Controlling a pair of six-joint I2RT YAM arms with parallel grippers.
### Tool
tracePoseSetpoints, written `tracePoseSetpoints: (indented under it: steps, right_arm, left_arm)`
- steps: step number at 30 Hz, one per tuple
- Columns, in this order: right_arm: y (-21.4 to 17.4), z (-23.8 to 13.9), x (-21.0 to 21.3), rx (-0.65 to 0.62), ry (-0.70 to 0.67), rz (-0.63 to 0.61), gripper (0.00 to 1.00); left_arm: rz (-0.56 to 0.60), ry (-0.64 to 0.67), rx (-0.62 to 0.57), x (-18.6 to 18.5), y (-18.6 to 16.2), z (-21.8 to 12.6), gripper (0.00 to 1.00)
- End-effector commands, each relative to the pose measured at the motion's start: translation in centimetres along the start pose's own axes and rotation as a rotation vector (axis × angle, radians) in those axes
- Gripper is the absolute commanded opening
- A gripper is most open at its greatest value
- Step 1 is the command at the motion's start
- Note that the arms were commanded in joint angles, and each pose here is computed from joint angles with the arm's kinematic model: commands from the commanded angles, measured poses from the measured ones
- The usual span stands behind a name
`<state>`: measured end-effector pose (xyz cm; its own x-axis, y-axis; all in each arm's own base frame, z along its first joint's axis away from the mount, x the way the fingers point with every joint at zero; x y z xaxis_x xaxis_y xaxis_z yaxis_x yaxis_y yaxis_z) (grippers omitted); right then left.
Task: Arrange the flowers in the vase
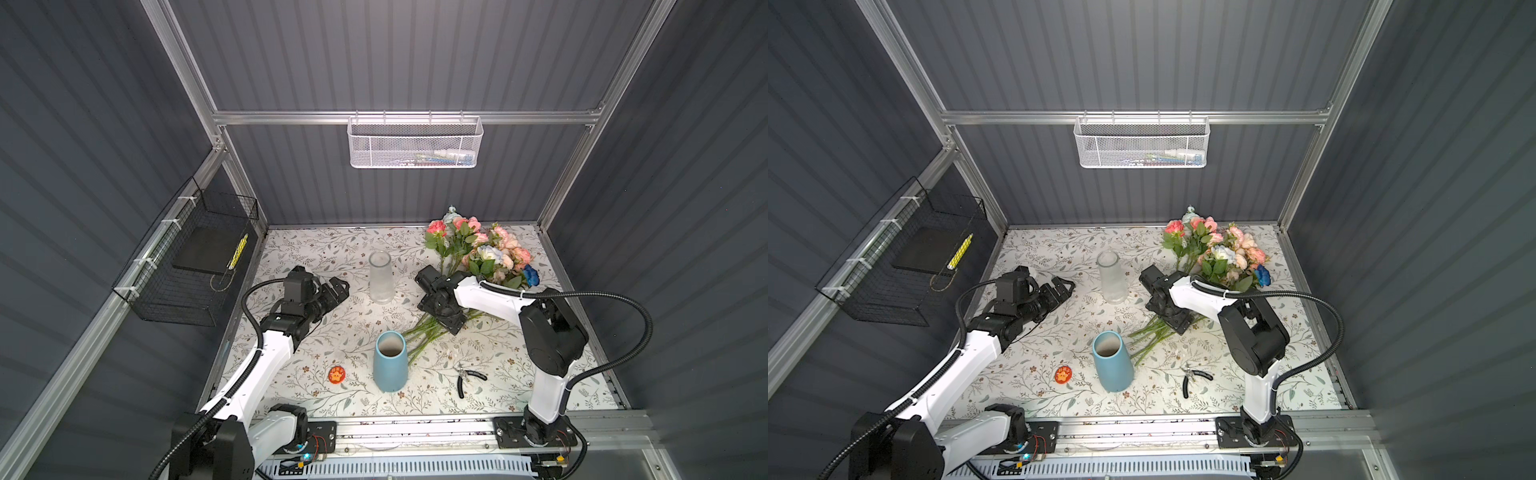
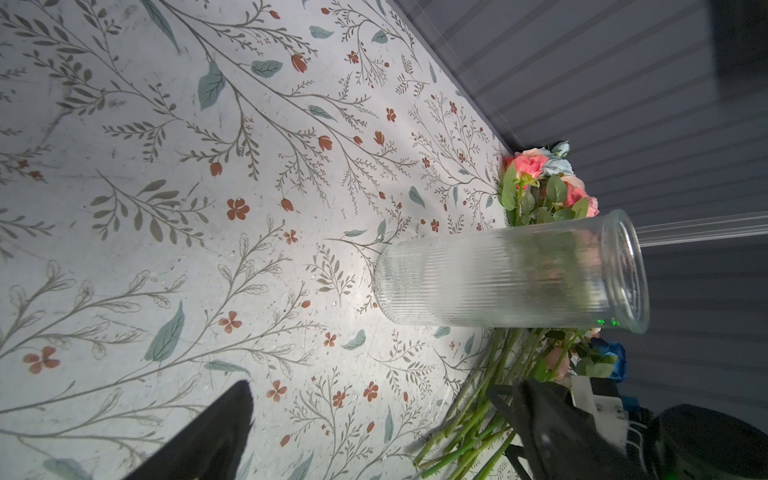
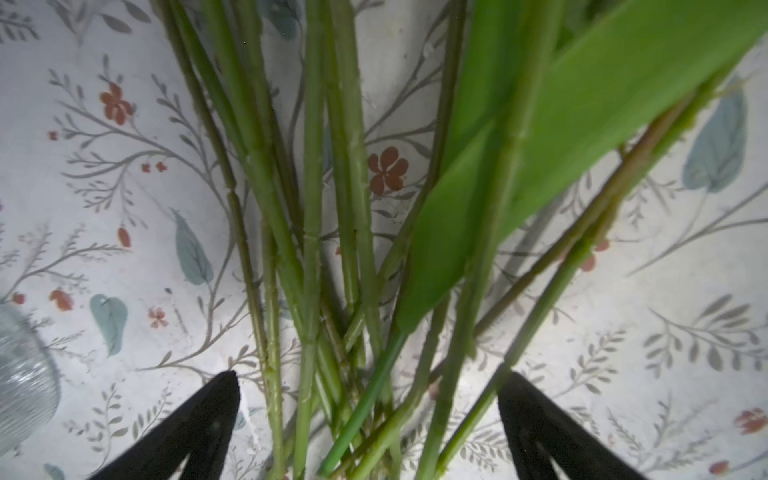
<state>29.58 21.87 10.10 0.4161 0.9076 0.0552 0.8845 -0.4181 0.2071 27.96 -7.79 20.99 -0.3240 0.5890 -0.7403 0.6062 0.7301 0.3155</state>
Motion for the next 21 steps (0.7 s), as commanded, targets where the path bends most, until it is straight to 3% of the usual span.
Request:
tracePoseSetpoints:
  steps: [1, 10, 14, 18, 21]
  right_arm:
    - [-0.7, 1.1, -0.5, 0.05, -0.078, 0.004, 0.99]
    - [-1.1, 2.7, -0.4, 0.103, -0.141, -0.051, 0.99]
    - [-1.8, 3.7, -1.2, 0.134, -0.168, -0.092, 0.89]
    - [-2.0, 3.5, -1.3, 0.124, -0.155, -0.131, 0.97]
    - [-2.1, 2.4, -0.3, 0.079, -0.056, -0.165, 0.99]
  left_arm:
    - [0.02, -0.014, 0.011, 0.1, -0.4, -0.2, 1.0]
    - [0.026, -0.012, 0.002, 0.0, -0.3, -0.4, 1.0]
    - [0.026, -0.009, 0.002, 0.1, -0.3, -0.4, 1.0]
    - [0.026, -0.013, 0.006, 0.1, -0.4, -0.3, 1.0]
    - [0.025, -0.009, 0.008, 0.1, -0.3, -0.2, 1.0]
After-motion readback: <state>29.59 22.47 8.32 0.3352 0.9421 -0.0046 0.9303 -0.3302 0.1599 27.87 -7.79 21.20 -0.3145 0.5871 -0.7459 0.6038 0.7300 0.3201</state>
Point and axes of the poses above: each gripper's point midway between its finger pads, its own z axis out along the fingers, its own x axis along the line the jaws close on, y = z × x, the point moved 7 cm from there along -z, back along the fingers, and after that the axes turned 14 degrees about -z, right-handed, at the moved point
